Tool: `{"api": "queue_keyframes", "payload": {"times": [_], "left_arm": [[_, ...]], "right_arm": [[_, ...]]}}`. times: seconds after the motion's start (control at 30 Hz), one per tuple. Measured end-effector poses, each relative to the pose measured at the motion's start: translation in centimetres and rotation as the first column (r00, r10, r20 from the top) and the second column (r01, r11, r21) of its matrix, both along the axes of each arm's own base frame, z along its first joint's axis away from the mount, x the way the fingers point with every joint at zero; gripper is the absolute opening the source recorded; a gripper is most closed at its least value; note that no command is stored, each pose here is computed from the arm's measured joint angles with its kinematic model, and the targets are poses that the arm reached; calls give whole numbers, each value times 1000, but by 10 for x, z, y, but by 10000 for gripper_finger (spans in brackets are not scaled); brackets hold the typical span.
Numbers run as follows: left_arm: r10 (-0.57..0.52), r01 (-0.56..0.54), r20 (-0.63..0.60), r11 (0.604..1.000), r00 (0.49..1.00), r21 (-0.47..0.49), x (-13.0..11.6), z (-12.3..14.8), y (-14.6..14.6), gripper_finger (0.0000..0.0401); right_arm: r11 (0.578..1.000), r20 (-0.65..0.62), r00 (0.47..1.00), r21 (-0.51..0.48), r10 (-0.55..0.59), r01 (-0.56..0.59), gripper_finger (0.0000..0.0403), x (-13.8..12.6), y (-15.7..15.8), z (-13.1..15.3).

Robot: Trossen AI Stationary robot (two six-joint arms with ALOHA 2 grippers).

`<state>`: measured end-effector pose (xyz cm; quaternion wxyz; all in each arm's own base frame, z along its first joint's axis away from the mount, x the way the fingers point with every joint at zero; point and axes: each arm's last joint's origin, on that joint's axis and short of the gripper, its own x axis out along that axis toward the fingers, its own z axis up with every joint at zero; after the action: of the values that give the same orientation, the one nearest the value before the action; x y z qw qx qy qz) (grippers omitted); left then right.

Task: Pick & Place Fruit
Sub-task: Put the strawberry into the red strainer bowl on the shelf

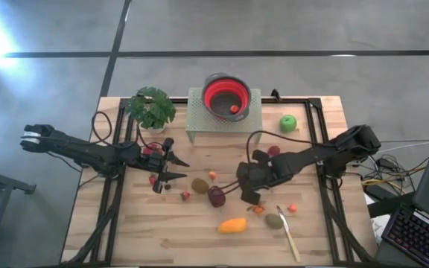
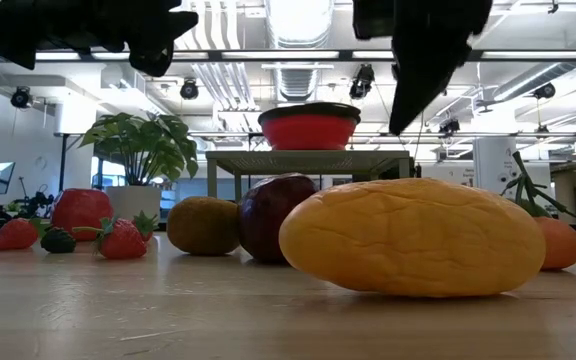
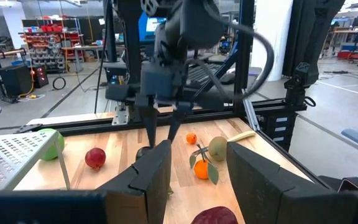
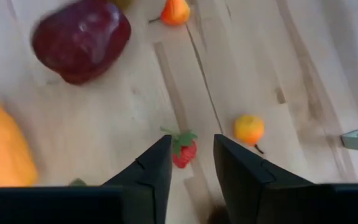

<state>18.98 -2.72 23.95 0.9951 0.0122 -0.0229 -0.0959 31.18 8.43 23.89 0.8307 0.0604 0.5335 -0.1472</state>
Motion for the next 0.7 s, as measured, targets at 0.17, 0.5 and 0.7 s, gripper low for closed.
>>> {"api": "queue_keyframes", "payload": {"times": [0.17, 0.5, 0.7], "left_arm": [[0, 0, -14, 1000, 1000, 2, 0, -1, 0, 161], [0, 0, -21, 1000, 1000, 3, 0, -2, 0, 161], [1, -1, -22, 1000, 1000, 3, 0, -2, 0, 161]], "right_arm": [[998, -23, 998, -24, 54, -54, 151, 0, 0, -13], [979, 88, 975, -20, 205, -204, 183, 8, 4, -24], [975, 85, 972, -16, 220, -220, 171, 4, 3, -40]]}}
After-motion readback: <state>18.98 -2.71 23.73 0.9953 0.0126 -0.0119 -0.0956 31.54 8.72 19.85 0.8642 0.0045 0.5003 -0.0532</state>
